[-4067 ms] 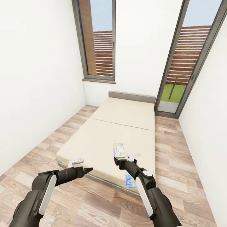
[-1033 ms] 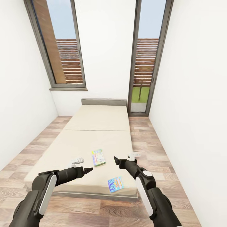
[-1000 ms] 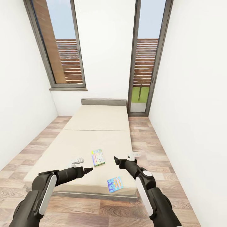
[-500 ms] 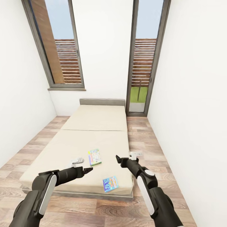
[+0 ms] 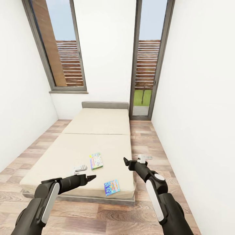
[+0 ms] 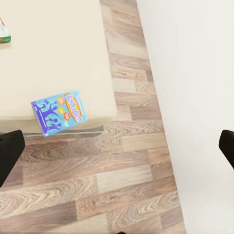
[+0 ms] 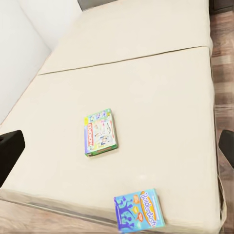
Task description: Put all the toys in the child's room - the three board games (two on the bed and one on the table), the two jigsaw puzzles on the table, and the tennis ball on the table - inside the toy box on the table in the child's room.
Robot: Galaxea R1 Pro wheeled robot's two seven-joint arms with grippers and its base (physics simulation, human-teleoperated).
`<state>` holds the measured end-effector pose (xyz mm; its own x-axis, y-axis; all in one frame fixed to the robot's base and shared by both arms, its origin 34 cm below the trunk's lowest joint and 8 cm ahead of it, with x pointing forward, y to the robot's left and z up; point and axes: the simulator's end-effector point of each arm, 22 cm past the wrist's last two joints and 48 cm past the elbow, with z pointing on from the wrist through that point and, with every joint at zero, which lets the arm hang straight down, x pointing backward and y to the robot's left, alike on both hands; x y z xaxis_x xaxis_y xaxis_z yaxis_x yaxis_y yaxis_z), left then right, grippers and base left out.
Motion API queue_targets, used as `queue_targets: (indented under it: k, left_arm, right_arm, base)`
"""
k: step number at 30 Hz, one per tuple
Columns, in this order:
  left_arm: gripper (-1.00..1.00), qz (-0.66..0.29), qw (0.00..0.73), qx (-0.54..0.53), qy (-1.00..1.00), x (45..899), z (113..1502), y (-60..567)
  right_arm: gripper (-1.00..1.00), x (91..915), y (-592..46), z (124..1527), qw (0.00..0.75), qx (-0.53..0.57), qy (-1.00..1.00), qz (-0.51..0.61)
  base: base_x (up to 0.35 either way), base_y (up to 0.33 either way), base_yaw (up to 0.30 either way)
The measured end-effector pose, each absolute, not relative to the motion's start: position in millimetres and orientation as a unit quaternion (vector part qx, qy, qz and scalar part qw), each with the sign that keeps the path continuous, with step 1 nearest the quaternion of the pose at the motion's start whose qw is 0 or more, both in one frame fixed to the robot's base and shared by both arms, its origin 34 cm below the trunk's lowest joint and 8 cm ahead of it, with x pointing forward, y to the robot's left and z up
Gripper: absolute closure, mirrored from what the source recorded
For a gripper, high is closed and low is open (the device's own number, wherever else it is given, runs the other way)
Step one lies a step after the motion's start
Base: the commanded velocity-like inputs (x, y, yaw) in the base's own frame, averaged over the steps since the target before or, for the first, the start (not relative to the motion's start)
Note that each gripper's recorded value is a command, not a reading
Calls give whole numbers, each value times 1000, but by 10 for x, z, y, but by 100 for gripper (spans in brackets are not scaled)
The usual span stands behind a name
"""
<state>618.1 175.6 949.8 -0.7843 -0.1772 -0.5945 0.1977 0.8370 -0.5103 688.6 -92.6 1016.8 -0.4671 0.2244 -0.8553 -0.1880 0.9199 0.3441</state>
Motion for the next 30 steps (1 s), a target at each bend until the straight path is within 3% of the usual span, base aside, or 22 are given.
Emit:
queue_targets:
  k: [30]
  left_arm:
    - [-100, -168, 236, -90, 953, 5918, 7688, 2164]
  right_arm:
    - [-100, 6823, -1166, 10329, 531, 35, 824, 196]
  base:
    - [-2, -3, 0]
